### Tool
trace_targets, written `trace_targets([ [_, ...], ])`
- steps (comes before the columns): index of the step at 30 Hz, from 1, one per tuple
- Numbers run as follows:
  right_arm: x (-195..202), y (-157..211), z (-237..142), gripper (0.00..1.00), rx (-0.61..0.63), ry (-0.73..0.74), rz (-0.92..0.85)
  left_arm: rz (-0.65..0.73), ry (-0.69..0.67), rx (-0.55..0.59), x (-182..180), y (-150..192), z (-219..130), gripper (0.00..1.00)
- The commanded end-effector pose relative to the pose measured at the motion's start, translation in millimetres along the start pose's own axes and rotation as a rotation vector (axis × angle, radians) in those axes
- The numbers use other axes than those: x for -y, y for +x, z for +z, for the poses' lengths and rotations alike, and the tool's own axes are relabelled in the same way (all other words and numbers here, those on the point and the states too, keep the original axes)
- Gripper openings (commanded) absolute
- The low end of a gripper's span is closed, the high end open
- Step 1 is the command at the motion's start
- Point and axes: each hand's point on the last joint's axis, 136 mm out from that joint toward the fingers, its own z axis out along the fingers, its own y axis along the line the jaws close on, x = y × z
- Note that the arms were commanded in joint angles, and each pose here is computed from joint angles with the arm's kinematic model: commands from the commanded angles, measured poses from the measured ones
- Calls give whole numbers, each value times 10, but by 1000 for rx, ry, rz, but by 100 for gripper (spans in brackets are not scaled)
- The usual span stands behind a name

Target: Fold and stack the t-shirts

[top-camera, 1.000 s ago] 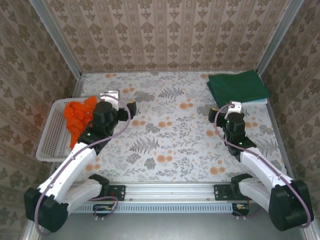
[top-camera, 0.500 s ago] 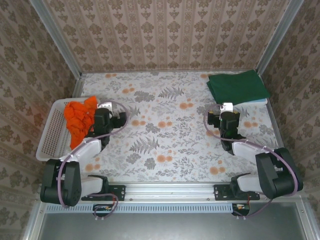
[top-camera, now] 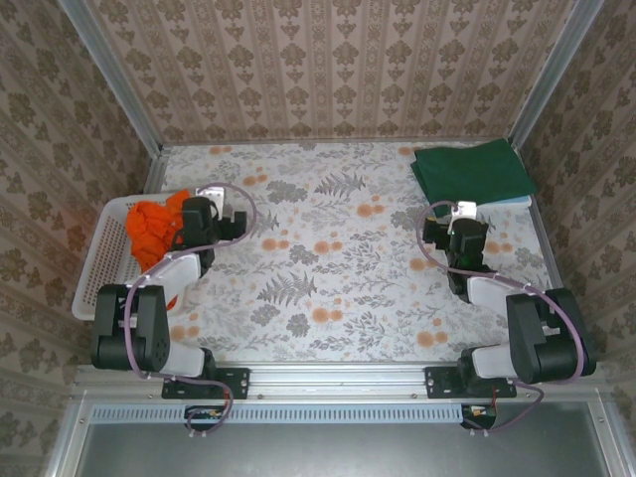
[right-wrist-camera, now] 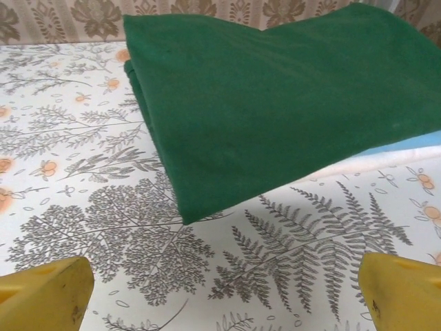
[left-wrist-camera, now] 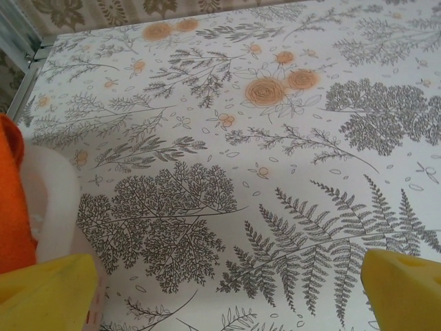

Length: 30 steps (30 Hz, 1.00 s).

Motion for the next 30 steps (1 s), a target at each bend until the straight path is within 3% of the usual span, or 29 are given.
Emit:
trace_targets([
  [1, -51, -174, -21, 100, 87, -36, 19, 93, -12, 0, -69, 25, 79, 100],
  [5, -71, -120, 18, 99, 109, -44, 8, 38, 42, 26, -61, 215, 129, 100],
  [13, -137, 3, -59, 99, 198, -48, -18, 6, -13, 256, -151, 310, -21, 100],
  [17, -131, 30, 35, 100, 175, -25, -22, -55, -17, 162, -254, 370, 87, 100],
  [21, -33, 63, 211, 100, 68, -27, 31, -56, -33, 164, -280, 354, 89, 100],
  [30, -52, 56, 192, 100, 82, -24, 20, -28, -96, 175, -280, 355, 55, 100],
])
